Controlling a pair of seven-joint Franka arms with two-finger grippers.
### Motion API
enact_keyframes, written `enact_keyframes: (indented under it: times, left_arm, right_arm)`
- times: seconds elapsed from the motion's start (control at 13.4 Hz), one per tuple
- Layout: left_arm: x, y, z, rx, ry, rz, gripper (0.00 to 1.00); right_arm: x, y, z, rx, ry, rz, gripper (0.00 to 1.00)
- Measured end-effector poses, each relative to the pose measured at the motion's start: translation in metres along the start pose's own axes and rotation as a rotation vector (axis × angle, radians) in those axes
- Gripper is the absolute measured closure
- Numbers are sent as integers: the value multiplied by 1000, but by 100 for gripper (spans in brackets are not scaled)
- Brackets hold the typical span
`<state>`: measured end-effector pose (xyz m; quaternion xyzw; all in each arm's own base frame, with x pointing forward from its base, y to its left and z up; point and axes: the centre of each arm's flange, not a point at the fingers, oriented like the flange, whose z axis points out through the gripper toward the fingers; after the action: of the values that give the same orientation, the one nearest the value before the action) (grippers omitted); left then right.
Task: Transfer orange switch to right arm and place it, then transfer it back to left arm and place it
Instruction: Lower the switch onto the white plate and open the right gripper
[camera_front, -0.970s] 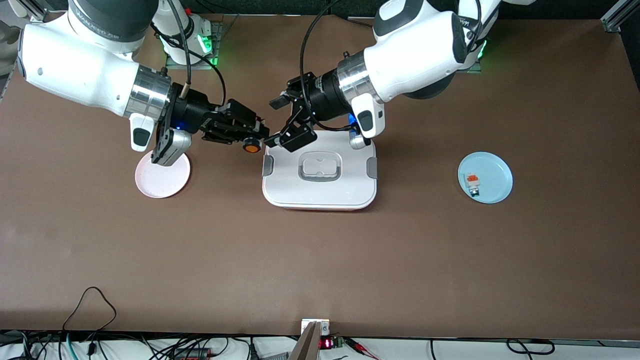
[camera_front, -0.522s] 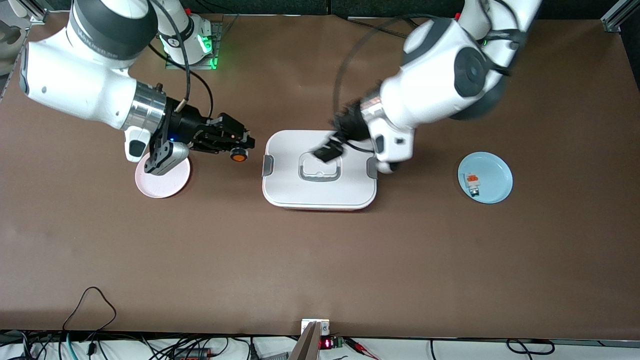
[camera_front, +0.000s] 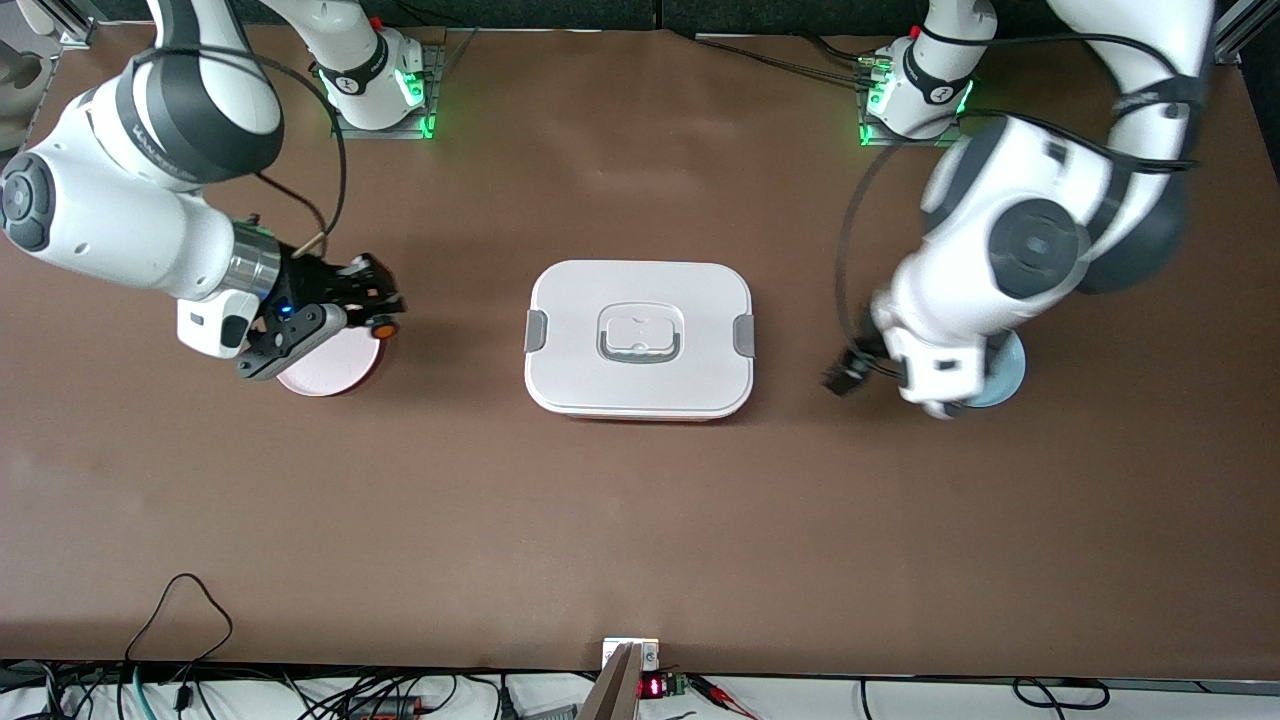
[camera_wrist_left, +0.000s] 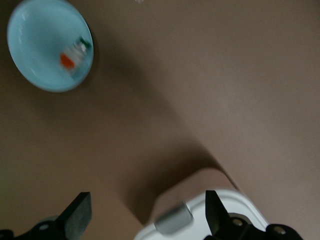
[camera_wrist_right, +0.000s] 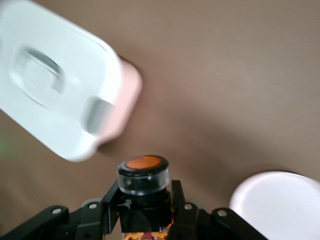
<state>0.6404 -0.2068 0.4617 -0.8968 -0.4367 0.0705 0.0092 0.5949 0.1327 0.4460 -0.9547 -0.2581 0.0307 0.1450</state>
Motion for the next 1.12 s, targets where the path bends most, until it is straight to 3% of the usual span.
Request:
enact_keyframes:
  times: [0.22,0.37,0.75,1.12]
  left_arm:
    - [59,-37,-16,2,34,72,0]
    - [78,-67,-38,-6,56,166,0]
    - [88,-135,-86,13,135,430,0]
    - [69,-181,-105,41,166,601,0]
  right_arm:
    - [-13,41,30,-167,-153,-230,57]
    - [-17,60,49,-219,-198,-359,57]
    - [-46,113,91,-272,-210,-625,57]
    - [-80,147,141,-234,-230,-778,57]
